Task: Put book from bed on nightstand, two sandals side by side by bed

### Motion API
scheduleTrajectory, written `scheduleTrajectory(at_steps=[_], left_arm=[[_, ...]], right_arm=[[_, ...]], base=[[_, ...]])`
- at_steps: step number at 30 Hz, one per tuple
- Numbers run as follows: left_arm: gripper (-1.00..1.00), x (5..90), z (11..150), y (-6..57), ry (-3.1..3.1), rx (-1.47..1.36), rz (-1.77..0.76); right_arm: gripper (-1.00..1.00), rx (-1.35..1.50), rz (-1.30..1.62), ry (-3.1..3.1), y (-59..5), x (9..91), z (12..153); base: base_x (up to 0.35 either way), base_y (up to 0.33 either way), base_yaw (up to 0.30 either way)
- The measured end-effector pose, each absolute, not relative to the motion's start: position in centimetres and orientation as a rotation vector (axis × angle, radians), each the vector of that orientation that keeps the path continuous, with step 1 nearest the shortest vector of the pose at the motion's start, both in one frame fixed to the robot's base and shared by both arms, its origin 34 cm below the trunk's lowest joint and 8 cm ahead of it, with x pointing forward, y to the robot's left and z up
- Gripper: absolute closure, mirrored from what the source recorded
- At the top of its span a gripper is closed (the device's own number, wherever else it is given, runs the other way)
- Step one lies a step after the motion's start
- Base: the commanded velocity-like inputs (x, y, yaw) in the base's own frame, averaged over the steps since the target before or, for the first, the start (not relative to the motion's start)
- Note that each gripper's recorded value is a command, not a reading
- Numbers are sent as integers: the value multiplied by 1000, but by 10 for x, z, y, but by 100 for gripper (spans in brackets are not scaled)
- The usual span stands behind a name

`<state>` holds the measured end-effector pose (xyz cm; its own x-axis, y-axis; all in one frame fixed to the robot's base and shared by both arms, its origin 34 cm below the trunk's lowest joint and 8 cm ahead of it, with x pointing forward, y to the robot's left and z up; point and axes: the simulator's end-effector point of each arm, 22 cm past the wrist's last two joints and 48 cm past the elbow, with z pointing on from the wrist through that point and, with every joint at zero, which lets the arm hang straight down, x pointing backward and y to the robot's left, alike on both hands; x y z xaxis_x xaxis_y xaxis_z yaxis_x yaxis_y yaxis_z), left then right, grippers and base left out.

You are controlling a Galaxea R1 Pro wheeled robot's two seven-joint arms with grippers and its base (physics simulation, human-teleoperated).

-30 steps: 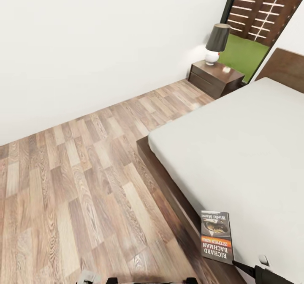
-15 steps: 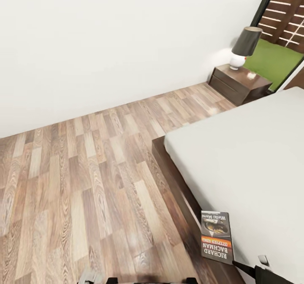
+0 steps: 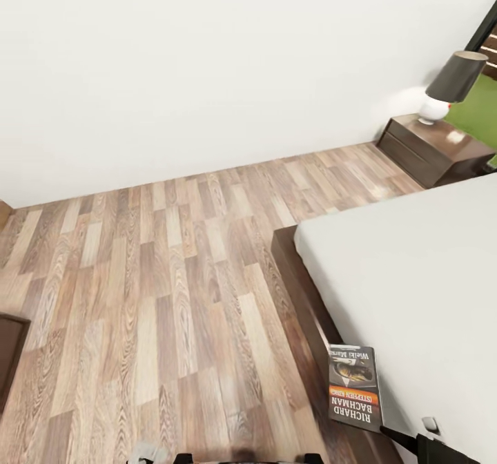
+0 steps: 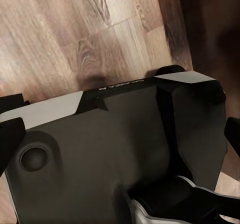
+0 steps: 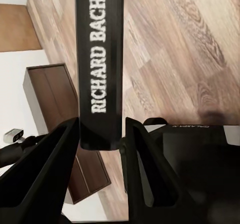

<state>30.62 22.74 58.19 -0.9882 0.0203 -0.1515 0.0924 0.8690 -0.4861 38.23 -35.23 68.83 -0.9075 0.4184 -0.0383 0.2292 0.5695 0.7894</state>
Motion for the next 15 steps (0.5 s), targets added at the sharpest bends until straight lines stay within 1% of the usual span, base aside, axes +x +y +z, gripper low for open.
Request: scheduleTrajectory(at_steps=[15], left_arm=[[-100,306,582,227,2899,88,-765]], right_arm=[[100,541,1249,2582,-353,382,688]], base=[[0,0,294]])
